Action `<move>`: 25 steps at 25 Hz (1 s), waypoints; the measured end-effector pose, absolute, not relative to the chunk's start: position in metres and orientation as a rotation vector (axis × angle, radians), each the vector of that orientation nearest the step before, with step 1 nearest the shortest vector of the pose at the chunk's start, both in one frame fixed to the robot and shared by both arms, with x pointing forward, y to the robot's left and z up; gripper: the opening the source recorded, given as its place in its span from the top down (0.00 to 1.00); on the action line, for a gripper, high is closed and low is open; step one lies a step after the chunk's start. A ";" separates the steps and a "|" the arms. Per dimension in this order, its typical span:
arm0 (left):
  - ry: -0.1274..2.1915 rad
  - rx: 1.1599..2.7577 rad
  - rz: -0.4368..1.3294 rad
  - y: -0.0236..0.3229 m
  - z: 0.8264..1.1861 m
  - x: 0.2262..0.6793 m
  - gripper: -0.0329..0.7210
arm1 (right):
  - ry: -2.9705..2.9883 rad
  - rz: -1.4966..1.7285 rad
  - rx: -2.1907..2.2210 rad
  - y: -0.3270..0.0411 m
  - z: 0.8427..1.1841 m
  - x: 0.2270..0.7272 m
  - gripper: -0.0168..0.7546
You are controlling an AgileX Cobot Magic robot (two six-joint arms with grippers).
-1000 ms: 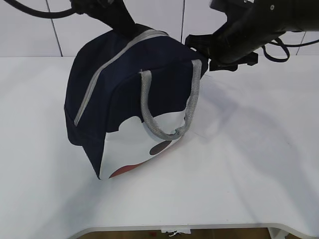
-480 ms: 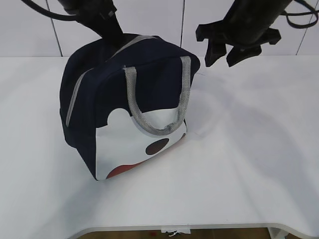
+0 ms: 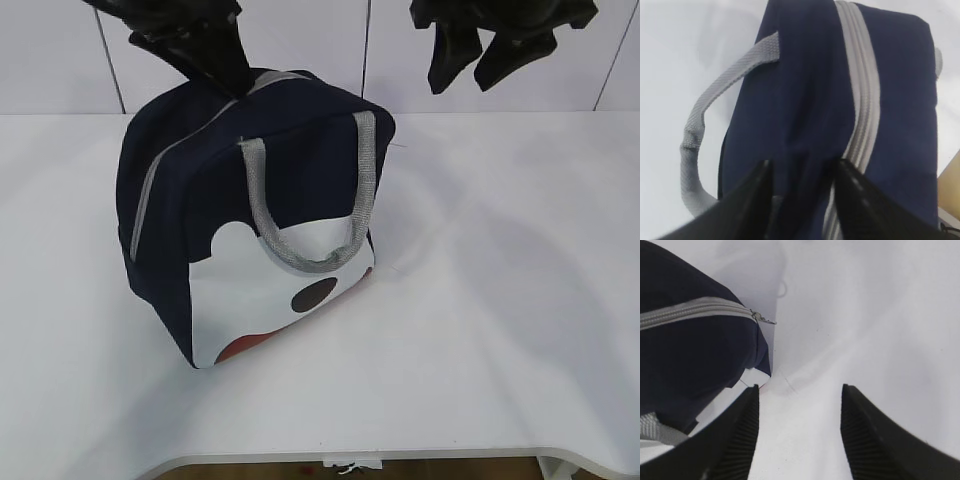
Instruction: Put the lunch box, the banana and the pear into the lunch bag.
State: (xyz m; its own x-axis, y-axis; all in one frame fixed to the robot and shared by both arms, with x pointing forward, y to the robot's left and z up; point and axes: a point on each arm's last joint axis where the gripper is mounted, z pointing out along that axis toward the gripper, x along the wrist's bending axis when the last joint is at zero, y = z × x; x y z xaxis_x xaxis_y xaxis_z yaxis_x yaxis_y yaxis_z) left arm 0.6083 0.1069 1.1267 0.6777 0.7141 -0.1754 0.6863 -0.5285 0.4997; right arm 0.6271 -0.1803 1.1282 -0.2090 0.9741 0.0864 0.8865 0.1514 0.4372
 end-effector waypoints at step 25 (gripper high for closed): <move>1.231 2.304 0.280 0.189 1.178 0.461 0.44 | 2.147 0.722 1.728 -0.231 1.189 0.454 0.44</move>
State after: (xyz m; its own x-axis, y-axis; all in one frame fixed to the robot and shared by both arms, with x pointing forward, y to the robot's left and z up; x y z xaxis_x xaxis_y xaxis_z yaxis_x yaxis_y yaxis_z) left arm 0.4610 0.1888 1.1775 0.5682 0.8210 -0.0560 0.7163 -0.4600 0.5247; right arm 0.4539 -0.2311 1.1892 -0.2374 0.9678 0.0839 0.8218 0.1540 0.5485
